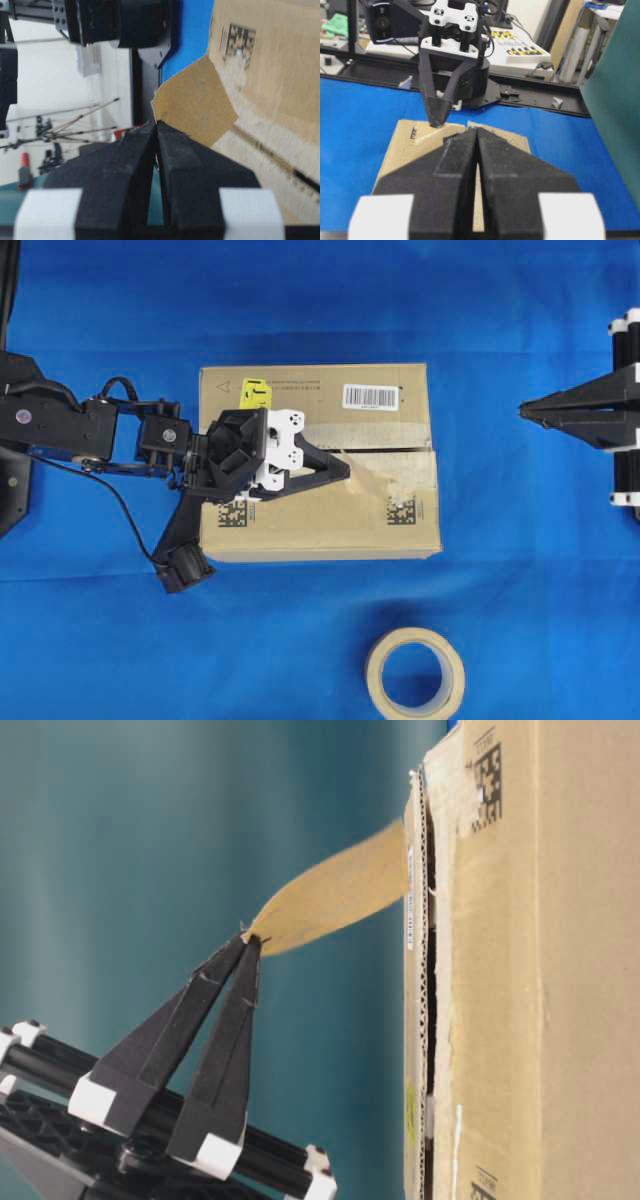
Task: Apply tape along the seams of the closed cardboard box to seal it securely.
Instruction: 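Pull the tape strip up and press it onto the box's center seam, then bring the right gripper over the taped seam beside the left gripper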
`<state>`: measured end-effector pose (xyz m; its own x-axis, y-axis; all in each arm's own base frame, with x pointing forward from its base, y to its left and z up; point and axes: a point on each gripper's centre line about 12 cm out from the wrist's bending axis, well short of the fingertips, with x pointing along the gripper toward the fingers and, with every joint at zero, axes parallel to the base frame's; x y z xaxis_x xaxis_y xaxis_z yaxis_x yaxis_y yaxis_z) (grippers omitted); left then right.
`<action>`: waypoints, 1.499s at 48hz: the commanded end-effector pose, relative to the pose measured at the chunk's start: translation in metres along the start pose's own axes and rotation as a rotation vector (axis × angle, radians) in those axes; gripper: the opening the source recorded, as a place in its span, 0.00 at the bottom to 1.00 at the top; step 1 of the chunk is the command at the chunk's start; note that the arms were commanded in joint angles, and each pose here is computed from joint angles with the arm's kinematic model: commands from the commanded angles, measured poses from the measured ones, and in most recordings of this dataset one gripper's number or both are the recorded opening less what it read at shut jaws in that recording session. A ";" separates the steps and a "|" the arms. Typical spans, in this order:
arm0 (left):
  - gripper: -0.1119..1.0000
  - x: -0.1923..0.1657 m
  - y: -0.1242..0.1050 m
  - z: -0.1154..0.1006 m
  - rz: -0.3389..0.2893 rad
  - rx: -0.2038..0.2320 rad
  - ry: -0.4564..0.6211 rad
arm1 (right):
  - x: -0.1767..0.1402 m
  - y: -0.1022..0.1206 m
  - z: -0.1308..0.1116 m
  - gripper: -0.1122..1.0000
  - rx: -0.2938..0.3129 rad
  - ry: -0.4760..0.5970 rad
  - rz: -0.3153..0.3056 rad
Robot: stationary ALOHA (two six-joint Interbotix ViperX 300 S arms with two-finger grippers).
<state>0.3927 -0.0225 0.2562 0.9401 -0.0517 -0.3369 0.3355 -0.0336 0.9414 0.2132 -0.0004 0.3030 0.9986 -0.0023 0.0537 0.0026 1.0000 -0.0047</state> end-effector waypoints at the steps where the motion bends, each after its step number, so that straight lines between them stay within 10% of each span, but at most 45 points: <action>1: 0.11 -0.006 0.011 -0.007 0.033 0.011 0.018 | 0.003 0.000 0.012 0.11 -0.003 -0.031 0.000; 72: 0.11 -0.026 -0.059 -0.025 -0.269 -0.026 0.058 | 0.020 -0.013 -0.002 0.11 -0.017 0.002 -0.056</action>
<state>0.3487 0.0035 0.2033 0.8068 0.0069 -0.5907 0.5908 -0.0198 0.8066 0.2277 -0.0130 0.2895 0.9982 -0.0577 0.0169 0.0580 0.9982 -0.0170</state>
